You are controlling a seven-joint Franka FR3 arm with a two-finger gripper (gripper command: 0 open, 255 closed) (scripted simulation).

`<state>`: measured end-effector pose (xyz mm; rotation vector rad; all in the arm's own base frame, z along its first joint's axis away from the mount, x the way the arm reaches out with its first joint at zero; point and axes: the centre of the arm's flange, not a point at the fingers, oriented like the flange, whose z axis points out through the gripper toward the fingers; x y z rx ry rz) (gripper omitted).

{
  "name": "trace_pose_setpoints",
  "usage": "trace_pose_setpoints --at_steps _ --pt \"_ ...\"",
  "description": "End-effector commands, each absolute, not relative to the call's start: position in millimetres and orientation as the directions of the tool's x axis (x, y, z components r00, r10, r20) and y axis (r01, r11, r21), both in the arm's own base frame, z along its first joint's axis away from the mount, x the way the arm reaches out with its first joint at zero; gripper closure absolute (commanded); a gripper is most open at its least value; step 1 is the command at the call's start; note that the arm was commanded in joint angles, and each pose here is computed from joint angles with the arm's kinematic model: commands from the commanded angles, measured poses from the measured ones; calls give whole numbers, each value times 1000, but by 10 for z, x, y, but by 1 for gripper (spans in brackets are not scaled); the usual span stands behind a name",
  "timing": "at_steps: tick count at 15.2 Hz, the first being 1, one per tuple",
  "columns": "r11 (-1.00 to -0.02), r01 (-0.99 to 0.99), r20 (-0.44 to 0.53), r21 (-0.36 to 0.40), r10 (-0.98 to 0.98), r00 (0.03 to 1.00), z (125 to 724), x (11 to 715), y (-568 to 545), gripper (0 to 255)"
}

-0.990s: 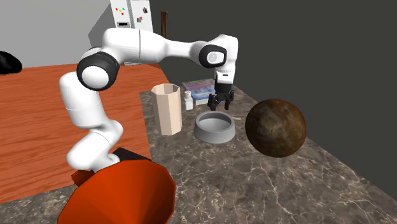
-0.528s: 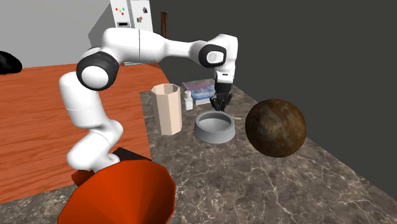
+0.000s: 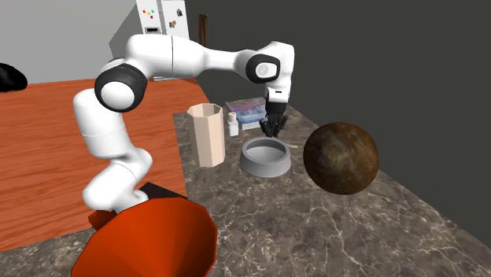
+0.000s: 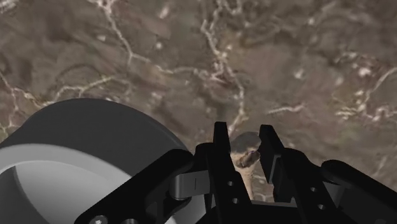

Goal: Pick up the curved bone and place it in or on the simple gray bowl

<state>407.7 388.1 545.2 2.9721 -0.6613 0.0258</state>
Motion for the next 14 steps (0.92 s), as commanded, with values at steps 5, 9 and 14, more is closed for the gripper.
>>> trace_pose_setpoints --at_steps 5,9,14 --pt "-901 -424 35 95 -422 906 5728 4082 3873 255" --pt "-901 -424 35 95 -422 906 5939 4082 3873 255" --pt "-901 -424 35 95 -422 906 6203 4082 3873 255"
